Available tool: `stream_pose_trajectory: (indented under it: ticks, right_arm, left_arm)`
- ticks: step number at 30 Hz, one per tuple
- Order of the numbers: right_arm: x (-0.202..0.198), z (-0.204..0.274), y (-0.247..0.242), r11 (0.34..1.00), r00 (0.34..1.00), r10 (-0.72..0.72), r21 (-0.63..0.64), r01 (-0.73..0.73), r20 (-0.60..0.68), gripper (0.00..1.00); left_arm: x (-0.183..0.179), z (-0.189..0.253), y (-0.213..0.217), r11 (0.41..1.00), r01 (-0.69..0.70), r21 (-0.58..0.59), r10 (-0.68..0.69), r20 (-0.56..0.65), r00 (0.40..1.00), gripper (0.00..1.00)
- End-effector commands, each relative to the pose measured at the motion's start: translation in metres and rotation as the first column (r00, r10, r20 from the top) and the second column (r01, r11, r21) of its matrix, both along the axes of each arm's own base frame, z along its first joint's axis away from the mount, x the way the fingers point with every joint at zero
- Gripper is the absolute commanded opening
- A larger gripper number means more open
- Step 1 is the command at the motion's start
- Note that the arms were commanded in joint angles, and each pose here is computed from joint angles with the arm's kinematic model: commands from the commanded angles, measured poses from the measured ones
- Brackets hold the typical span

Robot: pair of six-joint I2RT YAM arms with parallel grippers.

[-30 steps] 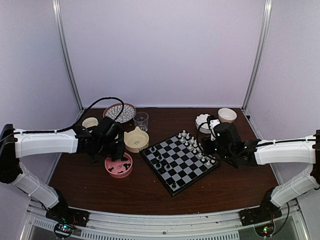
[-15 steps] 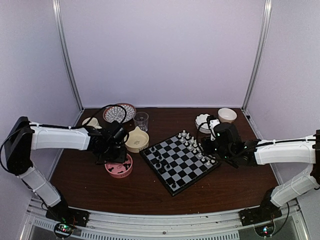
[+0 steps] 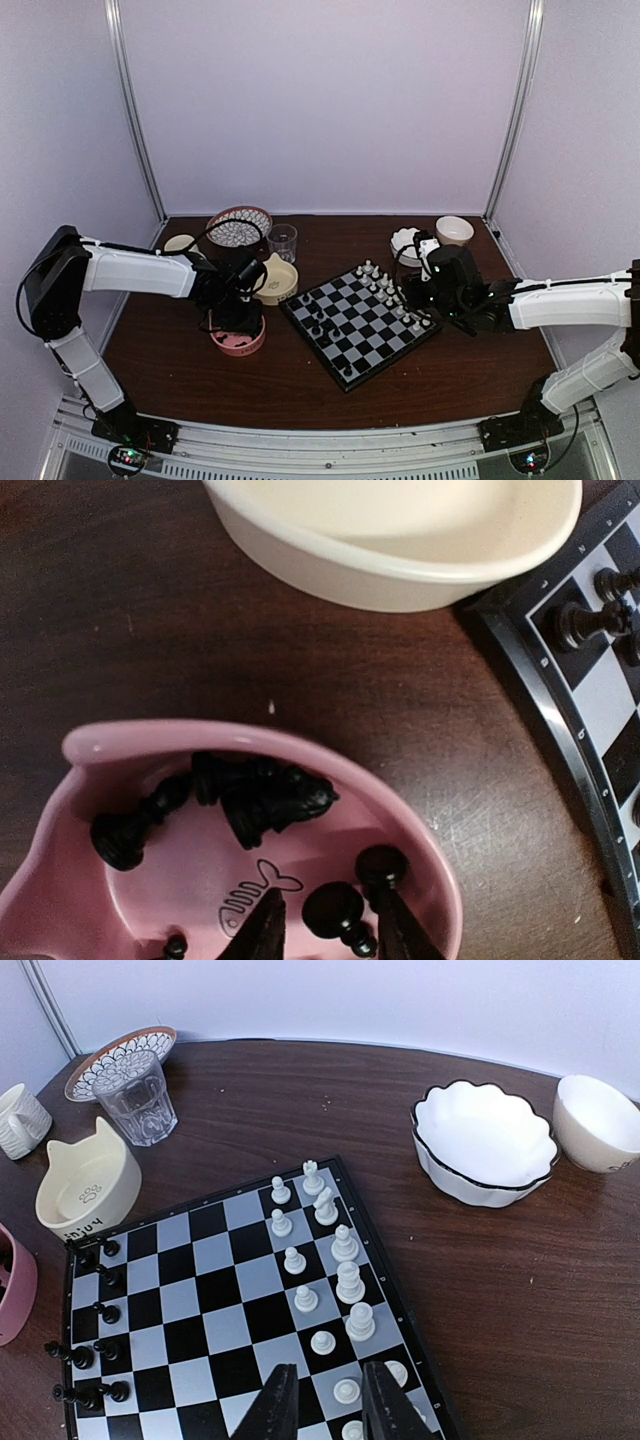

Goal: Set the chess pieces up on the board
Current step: Pick up the bishop from the storage box.

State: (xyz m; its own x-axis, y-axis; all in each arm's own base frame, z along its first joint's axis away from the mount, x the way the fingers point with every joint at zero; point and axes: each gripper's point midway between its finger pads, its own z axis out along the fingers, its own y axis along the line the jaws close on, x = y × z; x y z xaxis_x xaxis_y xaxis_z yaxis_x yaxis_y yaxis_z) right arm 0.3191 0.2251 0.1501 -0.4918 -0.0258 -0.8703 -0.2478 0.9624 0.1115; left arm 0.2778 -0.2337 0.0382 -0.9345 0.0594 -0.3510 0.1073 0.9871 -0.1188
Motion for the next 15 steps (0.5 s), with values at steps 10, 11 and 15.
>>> stream_pose_trajectory:
  ticks: [10,11,15]
  right_arm:
    - [0.002,0.008,-0.002,1.0,1.0,-0.013,0.02,0.013,0.016,0.25]
    - [0.002,0.008,-0.002,1.0,1.0,-0.012,0.02,0.012,0.016,0.25]
    - [0.001,0.008,-0.003,1.0,1.0,-0.012,0.022,0.012,0.017,0.25]
  left_arm:
    - [0.005,-0.01,-0.005,0.999,-0.038,-0.003,0.038,-0.032,0.999,0.22]
    - [0.006,-0.006,-0.002,0.999,-0.042,0.0,0.042,-0.015,0.999,0.21]
    - [0.012,0.012,0.008,0.999,-0.052,0.016,0.051,0.063,0.997,0.19]
